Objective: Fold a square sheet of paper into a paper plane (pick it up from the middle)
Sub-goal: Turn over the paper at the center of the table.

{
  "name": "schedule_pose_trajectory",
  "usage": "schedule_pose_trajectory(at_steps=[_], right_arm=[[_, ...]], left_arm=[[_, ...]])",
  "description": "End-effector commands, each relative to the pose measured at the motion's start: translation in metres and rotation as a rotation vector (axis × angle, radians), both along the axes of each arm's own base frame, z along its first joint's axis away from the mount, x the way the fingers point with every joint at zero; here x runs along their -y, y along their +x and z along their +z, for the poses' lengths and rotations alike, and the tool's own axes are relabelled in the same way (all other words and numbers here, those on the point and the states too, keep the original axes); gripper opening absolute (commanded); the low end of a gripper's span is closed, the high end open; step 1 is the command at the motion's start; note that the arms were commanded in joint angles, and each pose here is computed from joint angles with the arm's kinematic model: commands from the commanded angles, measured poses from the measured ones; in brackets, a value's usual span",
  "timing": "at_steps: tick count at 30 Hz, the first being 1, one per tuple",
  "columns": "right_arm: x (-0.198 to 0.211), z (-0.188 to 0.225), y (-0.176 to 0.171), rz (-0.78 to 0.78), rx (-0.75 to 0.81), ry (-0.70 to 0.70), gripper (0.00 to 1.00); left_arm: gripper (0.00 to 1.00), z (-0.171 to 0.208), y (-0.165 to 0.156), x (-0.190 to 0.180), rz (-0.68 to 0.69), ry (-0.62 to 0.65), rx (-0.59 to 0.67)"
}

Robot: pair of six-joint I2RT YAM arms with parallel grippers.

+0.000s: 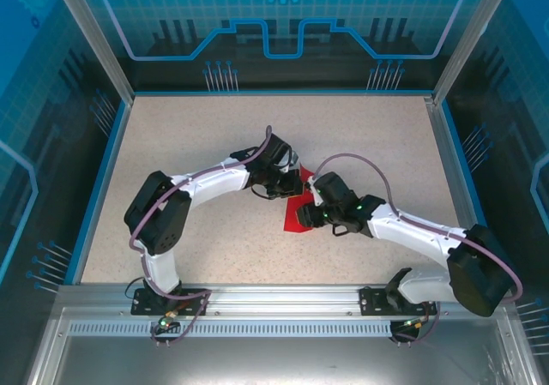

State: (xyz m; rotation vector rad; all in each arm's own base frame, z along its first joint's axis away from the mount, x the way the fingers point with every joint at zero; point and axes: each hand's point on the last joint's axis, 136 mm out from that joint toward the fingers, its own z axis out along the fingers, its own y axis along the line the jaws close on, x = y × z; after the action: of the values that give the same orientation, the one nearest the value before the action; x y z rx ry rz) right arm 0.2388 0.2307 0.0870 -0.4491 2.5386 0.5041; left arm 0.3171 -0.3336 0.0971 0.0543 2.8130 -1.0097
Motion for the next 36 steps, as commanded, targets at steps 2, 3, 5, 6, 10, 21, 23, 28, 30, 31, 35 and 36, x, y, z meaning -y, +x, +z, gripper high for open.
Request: schedule_pose_trajectory(at_steps=[2, 3, 5, 6, 10, 21, 23, 28, 30, 31, 35, 36], right_arm=[[0.010, 0.003, 0.008, -0.047, 0.084, -0.138, 0.47], [0.010, 0.004, 0.007, -0.054, 0.087, -0.135, 0.49], [0.012, 0.008, 0.007, -0.076, 0.078, -0.082, 0.52], [0.011, 0.010, 0.006, -0.084, 0.065, -0.041, 0.54], [0.017, 0.016, 0.005, -0.147, -0.054, 0.215, 0.58], [0.020, 0.042, 0.011, -0.300, -0.239, 0.707, 0.76], [0.020, 0.043, 0.014, -0.336, -0.255, 0.760, 0.79], [0.017, 0.050, 0.021, -0.384, -0.273, 0.863, 0.80], [0.017, 0.053, 0.024, -0.397, -0.272, 0.898, 0.81], [0.017, 0.055, 0.025, -0.403, -0.273, 0.910, 0.81], [0.018, 0.069, 0.033, -0.417, -0.257, 0.979, 0.81], [0.017, 0.073, 0.035, -0.415, -0.257, 0.998, 0.80]], left_arm=[[0.06, 0.027, -0.006, 0.004, -0.017, -0.040, 0.002], [0.07, 0.028, -0.006, 0.003, -0.016, -0.041, 0.004], [0.06, 0.032, -0.006, 0.003, -0.017, -0.051, 0.008], [0.06, 0.034, -0.006, 0.003, -0.017, -0.052, 0.012], [0.06, 0.048, -0.005, 0.002, -0.019, -0.073, 0.032], [0.07, 0.089, 0.000, 0.004, -0.012, -0.156, 0.073], [0.06, 0.099, 0.002, 0.003, -0.004, -0.168, 0.088], [0.07, 0.118, 0.007, 0.000, 0.021, -0.204, 0.114], [0.06, 0.124, 0.008, -0.002, 0.030, -0.220, 0.120], [0.06, 0.128, 0.008, -0.002, 0.032, -0.234, 0.123], [0.06, 0.137, 0.008, -0.002, 0.036, -0.269, 0.126], [0.06, 0.138, 0.007, -0.001, 0.035, -0.275, 0.125]])
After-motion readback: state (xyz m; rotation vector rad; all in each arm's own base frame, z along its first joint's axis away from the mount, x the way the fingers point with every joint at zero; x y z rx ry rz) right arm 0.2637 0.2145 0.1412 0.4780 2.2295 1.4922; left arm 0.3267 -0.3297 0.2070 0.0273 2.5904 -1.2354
